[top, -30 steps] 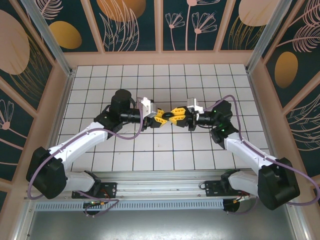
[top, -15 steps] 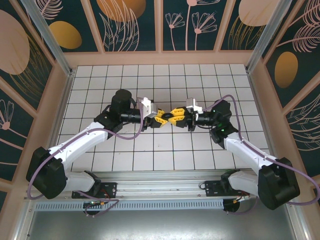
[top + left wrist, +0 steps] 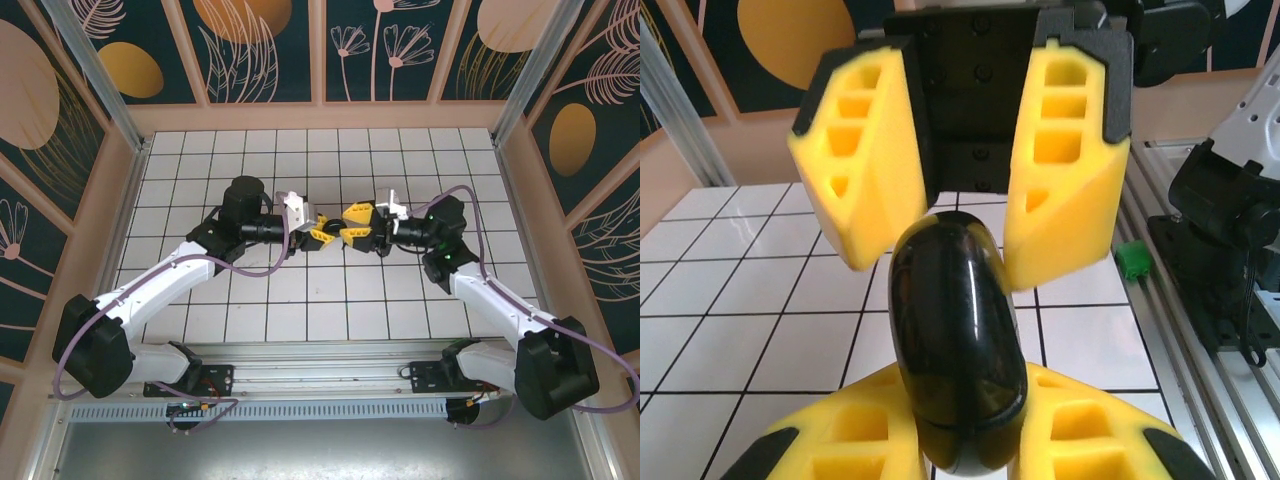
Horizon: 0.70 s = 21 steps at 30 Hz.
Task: Insert wireless bluetooth earbuds into charging case
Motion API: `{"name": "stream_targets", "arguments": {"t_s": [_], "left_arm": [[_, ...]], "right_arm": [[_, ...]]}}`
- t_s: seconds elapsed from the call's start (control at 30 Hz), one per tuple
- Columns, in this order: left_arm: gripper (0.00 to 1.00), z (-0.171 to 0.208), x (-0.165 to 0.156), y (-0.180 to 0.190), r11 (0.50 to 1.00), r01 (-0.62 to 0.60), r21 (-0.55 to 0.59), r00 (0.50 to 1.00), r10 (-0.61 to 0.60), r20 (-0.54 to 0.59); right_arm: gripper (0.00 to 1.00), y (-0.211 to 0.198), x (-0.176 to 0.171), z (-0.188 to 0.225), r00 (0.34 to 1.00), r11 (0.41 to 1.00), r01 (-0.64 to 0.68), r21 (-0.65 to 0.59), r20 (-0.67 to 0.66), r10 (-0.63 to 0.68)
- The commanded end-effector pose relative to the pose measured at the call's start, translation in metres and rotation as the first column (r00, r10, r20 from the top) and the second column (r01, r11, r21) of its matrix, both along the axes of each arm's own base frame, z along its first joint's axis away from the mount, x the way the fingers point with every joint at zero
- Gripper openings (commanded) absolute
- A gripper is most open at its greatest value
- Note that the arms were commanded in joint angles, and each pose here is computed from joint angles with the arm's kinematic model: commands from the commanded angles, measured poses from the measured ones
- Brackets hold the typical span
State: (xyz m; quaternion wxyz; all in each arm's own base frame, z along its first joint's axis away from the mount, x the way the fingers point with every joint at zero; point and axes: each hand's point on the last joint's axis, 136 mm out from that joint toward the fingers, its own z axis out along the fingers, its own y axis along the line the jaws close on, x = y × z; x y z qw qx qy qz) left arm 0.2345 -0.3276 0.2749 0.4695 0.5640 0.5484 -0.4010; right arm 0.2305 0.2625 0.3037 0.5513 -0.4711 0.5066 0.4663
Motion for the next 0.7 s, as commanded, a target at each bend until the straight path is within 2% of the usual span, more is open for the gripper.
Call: {"name": "stream_targets", "arguments": {"t_s": [0.0,0.47,0.67], "left_arm": [[0.14,-0.007,-0.011,-0.001,0.999,0.051,0.019,0.999,-0.051,-0.016],[0.13,-0.017,-0.011,0.0,0.999,0.044,0.018,0.999,-0.044,-0.015],[0.13,-0.023,-0.004,-0.002,1.0,0.01,0.001,0.999,-0.01,-0.03]], "right_arm": [[0.44,-0.006,0.019,0.025,0.995,0.995,0.087,0.04,0.038,-0.089],[0.45,-0.012,0.037,0.018,0.982,0.983,0.184,0.009,-0.038,-0.184],[0.46,-0.013,0.035,0.017,0.983,0.983,0.183,-0.03,-0.023,-0.183]]}}
